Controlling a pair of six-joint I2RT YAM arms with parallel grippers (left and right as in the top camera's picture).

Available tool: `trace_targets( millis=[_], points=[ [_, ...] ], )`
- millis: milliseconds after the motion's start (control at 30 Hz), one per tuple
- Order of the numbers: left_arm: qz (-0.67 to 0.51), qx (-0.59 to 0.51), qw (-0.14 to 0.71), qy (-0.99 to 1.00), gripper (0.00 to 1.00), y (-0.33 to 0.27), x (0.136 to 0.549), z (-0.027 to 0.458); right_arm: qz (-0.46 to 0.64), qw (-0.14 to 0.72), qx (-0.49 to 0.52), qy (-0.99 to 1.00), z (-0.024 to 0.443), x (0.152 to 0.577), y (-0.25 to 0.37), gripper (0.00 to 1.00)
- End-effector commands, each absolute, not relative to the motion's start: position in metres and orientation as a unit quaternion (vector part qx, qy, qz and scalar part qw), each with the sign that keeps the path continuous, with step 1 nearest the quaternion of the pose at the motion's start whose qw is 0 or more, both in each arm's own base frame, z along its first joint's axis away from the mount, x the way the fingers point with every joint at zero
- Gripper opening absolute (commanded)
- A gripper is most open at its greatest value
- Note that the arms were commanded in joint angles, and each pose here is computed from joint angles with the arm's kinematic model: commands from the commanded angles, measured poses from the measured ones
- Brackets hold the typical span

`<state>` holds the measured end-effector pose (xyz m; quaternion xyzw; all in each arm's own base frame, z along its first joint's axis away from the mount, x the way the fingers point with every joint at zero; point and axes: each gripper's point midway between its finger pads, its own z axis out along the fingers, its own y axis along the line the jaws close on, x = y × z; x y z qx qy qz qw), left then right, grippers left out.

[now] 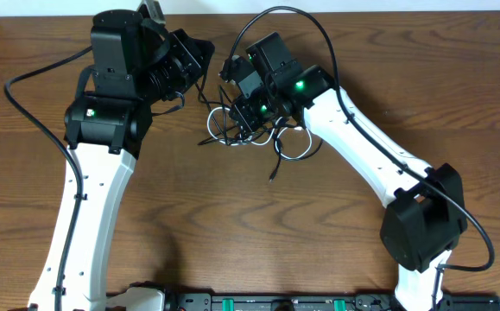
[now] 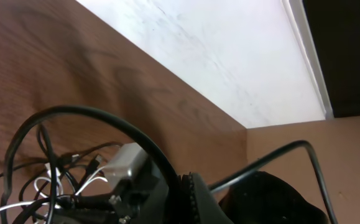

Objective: Untangle cables

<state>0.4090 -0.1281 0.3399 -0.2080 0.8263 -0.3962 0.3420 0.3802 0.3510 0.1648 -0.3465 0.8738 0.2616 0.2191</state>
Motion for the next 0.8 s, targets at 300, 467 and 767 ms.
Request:
trace_targets(
  millis=[300, 467, 767],
  points=[
    [-0.394, -0.209, 0.355, 0.822, 0.07, -0.126, 0.409, 0.348, 0.264, 0.237, -0.352, 0.866, 0.188, 0.376, 0.349, 0.01],
    [-0.384, -0.208, 0.359, 0.825, 0.07, -0.123, 0.409, 0.346, 0.271, 0.249, -0.341, 0.865, 0.201, 0.376, 0.347, 0.01],
    [-0.246, -0.289, 0.35, 0.856, 0.08, -0.076, 0.4, 0.303, 0.25, 0.373, -0.274, 0.85, 0.303, 0.393, 0.289, 0.01]
  ],
)
